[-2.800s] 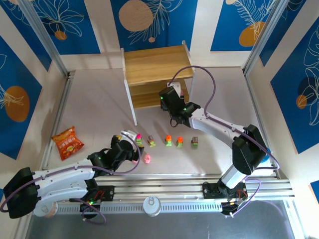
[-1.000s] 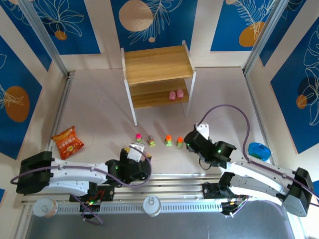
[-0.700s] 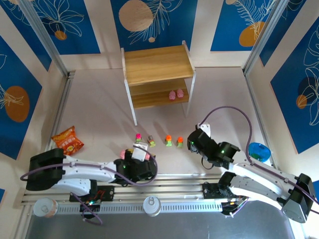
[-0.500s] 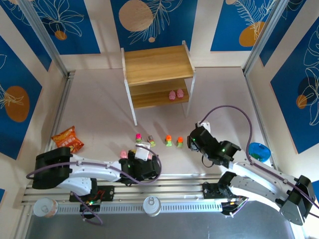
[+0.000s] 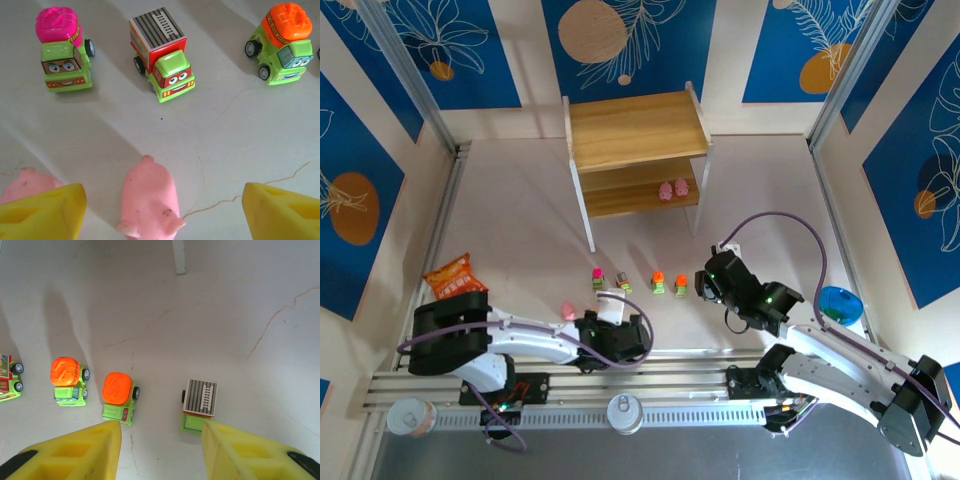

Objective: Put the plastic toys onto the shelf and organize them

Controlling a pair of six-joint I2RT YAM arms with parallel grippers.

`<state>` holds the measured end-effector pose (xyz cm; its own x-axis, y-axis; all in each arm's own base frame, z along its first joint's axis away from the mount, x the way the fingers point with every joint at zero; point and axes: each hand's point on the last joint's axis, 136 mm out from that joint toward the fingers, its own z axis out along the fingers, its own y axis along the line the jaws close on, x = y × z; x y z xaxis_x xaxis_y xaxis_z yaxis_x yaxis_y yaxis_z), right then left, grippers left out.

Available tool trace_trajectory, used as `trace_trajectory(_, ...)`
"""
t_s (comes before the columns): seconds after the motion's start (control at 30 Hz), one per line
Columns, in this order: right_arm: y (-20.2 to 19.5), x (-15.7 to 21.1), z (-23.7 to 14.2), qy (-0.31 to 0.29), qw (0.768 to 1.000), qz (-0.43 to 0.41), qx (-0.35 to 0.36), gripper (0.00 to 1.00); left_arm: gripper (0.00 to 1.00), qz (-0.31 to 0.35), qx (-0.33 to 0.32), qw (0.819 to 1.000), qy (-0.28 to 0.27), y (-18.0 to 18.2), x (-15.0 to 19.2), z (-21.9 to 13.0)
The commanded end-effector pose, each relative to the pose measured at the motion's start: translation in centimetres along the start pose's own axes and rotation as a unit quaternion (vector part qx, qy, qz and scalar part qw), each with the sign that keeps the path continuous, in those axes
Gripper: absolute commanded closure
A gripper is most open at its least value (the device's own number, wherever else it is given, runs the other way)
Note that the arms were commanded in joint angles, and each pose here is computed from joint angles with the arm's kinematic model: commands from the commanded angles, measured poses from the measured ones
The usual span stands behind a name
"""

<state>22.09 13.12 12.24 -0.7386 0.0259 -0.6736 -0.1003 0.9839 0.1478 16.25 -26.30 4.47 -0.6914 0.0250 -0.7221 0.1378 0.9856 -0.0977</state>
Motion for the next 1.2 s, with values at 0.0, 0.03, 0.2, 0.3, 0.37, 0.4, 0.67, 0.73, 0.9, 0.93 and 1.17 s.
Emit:
trace_trajectory(0.0,0.2,0.3,0.2,0.003,1.000,-0.004,-0.010,0.54,0.20,-0.024,0.009,1.000,0.008,-0.9,0.3,0.0)
trace_trajectory(0.03,0.3,0.3,0.2,0.004,1.000,-0.004,-0.011,0.55,0.21,-0.027,0.008,1.000,0.009,-0.9,0.3,0.0)
trace_trajectory(0.2,0.4,0.3,0.2,0.005,1.000,-0.006,-0.012,0.55,0.23,-0.028,0.003,1.000,0.012,-0.8,0.4,0.0)
trace_trajectory(0.3,0.4,0.3,0.3,0.006,1.000,-0.007,-0.014,0.55,0.23,-0.013,-0.017,1.000,-0.007,-0.6,-0.4,-0.9)
trace_trajectory(0.37,0.5,0.4,0.3,0.006,1.000,-0.007,-0.015,0.55,0.23,-0.004,-0.021,1.000,-0.020,-0.7,-1.0,-1.6)
trace_trajectory(0.4,0.5,0.3,0.3,0.006,1.000,-0.006,-0.016,0.55,0.23,-0.003,-0.021,1.000,-0.022,-0.8,-1.2,-1.8)
trace_trajectory(0.67,0.6,0.4,0.4,0.008,1.000,-0.009,-0.016,0.56,0.23,-0.010,-0.027,0.999,-0.016,-0.6,-0.6,-1.5)
trace_trajectory(0.73,0.6,0.4,0.4,0.008,1.000,-0.009,-0.017,0.56,0.24,-0.014,-0.030,0.999,-0.015,-0.3,-0.4,-1.4)
trace_trajectory(0.9,0.7,0.4,0.4,0.009,1.000,-0.010,-0.019,0.57,0.24,-0.020,-0.030,0.999,-0.011,-0.1,0.3,-0.9)
trace_trajectory(0.93,0.7,0.4,0.4,0.009,1.000,-0.010,-0.019,0.58,0.24,-0.021,-0.030,0.999,-0.010,-0.2,0.4,-0.8)
trace_trajectory(1.17,0.7,0.4,0.4,0.009,1.000,-0.010,-0.019,0.59,0.25,-0.028,-0.042,0.999,-0.008,0.4,0.9,-0.5)
